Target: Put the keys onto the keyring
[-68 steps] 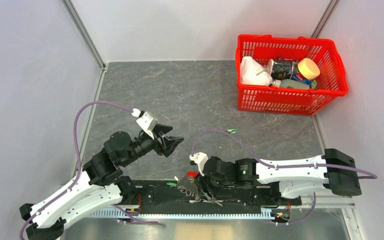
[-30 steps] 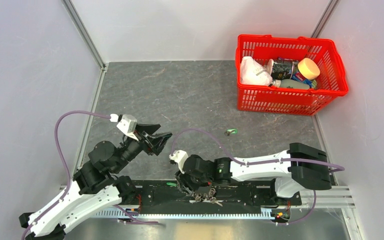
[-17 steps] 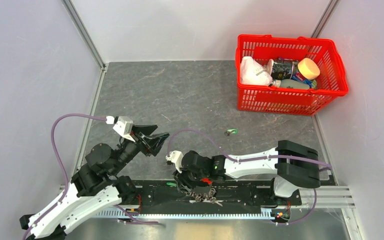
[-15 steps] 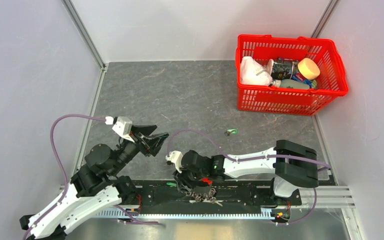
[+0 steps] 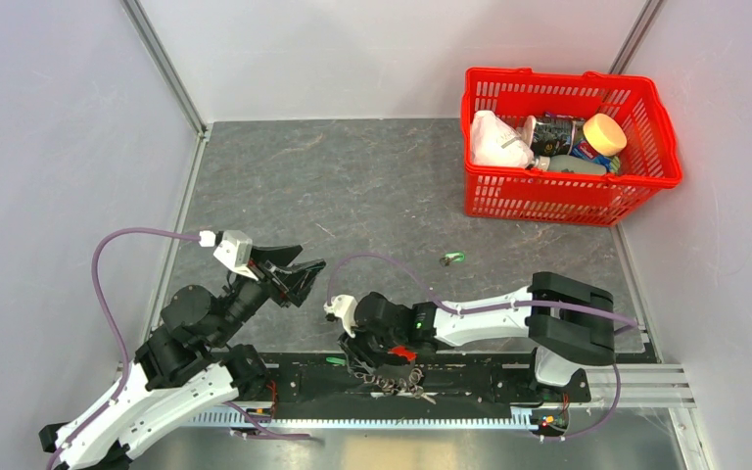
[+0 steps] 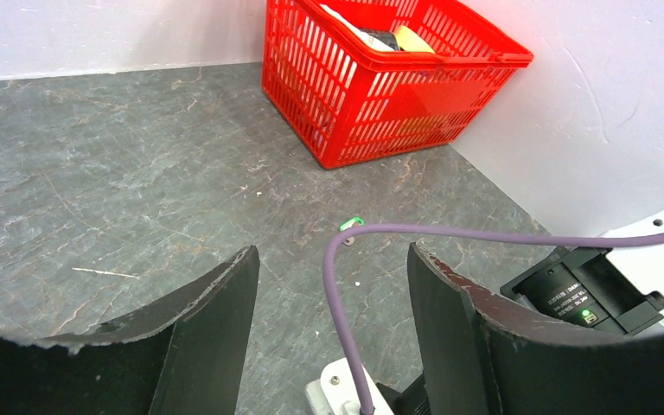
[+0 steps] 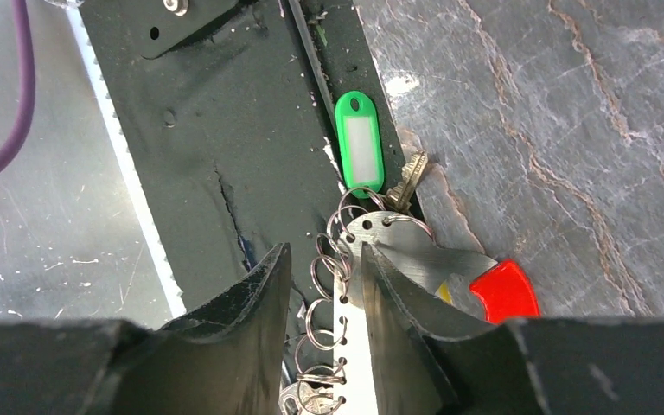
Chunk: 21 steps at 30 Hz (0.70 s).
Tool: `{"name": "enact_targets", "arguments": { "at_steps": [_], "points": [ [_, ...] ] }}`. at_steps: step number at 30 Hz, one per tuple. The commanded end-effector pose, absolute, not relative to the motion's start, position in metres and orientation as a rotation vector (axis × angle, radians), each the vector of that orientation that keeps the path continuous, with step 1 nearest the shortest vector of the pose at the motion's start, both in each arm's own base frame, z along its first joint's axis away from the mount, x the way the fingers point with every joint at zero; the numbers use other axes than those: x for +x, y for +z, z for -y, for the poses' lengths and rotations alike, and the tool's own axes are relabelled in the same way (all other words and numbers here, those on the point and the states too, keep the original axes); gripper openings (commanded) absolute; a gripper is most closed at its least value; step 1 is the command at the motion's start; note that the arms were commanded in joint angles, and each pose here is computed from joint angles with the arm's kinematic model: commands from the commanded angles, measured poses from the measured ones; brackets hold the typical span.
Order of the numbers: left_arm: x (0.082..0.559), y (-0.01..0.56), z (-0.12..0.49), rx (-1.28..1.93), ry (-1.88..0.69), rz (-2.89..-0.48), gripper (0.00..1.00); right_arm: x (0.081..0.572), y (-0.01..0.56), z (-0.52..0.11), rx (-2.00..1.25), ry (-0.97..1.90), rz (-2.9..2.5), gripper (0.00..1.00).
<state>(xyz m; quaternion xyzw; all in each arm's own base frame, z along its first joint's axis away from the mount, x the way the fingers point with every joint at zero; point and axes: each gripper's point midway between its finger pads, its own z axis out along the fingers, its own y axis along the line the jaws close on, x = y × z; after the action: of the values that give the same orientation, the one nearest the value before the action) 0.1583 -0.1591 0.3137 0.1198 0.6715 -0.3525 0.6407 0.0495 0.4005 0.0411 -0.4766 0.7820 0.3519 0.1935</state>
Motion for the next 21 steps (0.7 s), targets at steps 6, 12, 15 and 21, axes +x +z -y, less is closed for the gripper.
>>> {"name": "enact_targets", "arguments": {
  "at_steps": [6, 12, 15, 21],
  "points": [
    [0.1604, 0.3204, 0.1544, 0.217, -0.812, -1.516, 0.70, 0.0491, 0.0355, -0.4024, -1.346, 1.006, -2.190, 0.39],
    [0.1604, 0.3203, 0.1542, 0.216, -0.812, -1.517, 0.70, 0.0468, 0.0339, -0.4005, -1.355, 1.010, -2.202, 0.31],
    [0.1606, 0.3200, 0.1542, 0.215, -0.811, -1.518, 0.70, 0.0453, 0.0335, -0.4002, -1.359, 1.017, -2.206, 0.27],
    [0.1603, 0.3204, 0.1538, 0.216, -0.811, -1.517, 0.70, 0.0448, 0.0327, -0.3995, -1.360, 1.017, -2.215, 0.21]
  ]
}}
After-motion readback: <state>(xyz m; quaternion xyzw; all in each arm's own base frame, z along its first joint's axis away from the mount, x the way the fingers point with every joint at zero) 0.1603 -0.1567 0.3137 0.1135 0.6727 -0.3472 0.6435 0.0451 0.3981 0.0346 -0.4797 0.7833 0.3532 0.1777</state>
